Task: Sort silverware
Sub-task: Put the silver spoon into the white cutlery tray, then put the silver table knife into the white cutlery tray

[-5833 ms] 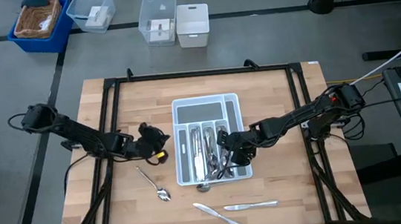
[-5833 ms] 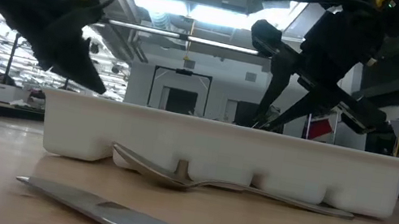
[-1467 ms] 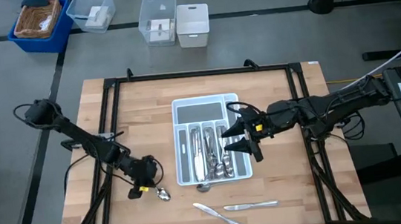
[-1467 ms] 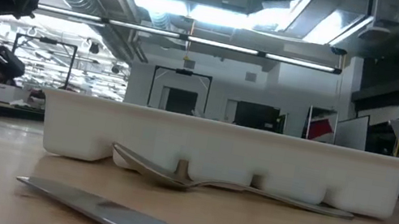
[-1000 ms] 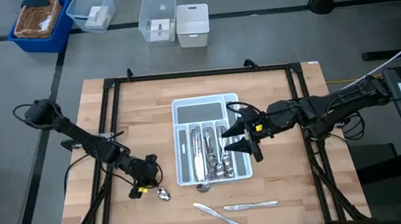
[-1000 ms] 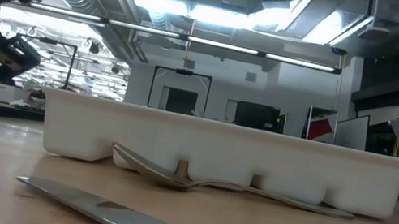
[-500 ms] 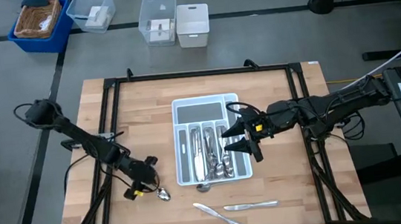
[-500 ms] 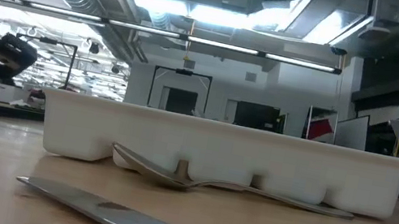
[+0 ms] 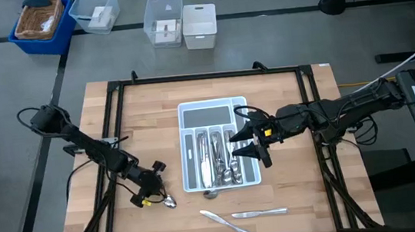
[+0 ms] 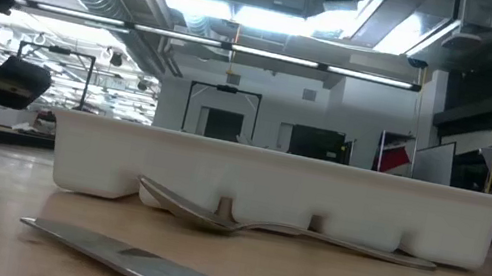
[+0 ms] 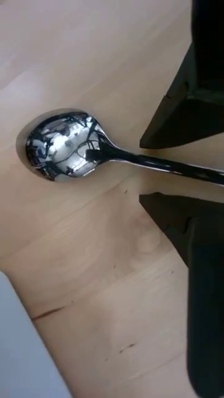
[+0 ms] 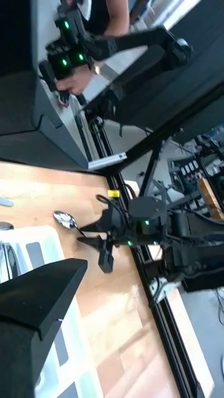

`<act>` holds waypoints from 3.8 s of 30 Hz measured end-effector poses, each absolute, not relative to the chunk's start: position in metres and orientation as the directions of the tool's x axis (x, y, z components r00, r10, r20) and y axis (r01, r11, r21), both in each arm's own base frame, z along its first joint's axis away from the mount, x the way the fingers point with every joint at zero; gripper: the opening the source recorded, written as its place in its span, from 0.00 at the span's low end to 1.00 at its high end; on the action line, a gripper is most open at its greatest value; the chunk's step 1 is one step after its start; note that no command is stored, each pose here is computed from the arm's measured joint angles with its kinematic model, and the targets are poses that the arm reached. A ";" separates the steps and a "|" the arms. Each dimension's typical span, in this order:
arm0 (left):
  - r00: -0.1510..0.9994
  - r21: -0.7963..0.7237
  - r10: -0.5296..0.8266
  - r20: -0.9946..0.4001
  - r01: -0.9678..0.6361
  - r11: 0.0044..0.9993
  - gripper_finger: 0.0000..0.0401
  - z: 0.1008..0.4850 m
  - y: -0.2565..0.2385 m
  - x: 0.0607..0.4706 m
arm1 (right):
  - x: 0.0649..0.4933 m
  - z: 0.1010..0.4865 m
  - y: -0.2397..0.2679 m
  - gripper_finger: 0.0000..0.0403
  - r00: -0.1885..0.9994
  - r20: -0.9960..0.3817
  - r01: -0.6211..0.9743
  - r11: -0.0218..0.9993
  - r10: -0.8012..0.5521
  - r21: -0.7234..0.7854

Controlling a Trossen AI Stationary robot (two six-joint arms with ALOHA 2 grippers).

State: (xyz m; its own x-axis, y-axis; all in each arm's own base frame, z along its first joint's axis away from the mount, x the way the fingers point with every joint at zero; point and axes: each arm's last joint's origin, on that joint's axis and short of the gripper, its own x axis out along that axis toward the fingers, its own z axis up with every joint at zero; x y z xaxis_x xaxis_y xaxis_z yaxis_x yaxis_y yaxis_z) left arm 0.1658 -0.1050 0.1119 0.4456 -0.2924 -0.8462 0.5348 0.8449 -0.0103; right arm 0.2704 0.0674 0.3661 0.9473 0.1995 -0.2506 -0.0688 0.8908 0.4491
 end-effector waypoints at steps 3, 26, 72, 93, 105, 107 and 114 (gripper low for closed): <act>0.457 0.008 -0.284 -0.843 0.537 0.843 0.22 0.112 -0.105 0.166 | 0.270 0.366 0.067 0.62 0.953 -0.250 -0.043 0.897 0.169 0.440; 0.580 -0.236 -0.516 -0.630 0.490 0.839 0.01 0.180 -0.127 0.198 | 0.183 0.409 0.032 0.62 0.596 -0.734 0.343 0.930 -0.325 -0.133; 0.823 0.840 -0.178 -0.539 0.541 -0.041 0.05 0.154 -0.023 0.389 | 0.232 0.303 0.050 0.62 0.624 -0.768 0.407 0.898 -0.140 0.167; 0.882 0.895 -0.160 -0.444 0.446 -0.028 0.21 0.153 -0.025 0.398 | 0.250 0.286 0.058 0.62 0.575 -0.816 0.366 0.910 -0.057 0.194; 0.958 0.849 -0.077 -0.277 0.281 0.448 0.21 0.227 -0.024 0.379 | 0.256 0.290 0.062 0.62 0.629 -0.777 0.333 0.892 0.032 0.306; 0.950 0.778 -0.076 -0.302 0.292 0.557 0.21 0.239 -0.023 0.370 | 0.257 0.292 0.067 0.62 0.635 -0.765 0.299 0.880 0.106 0.370; 0.855 0.349 -0.080 -0.512 0.293 0.890 0.21 0.257 -0.024 0.331 | 0.247 0.294 0.105 0.62 0.634 -0.738 0.225 0.857 0.232 0.463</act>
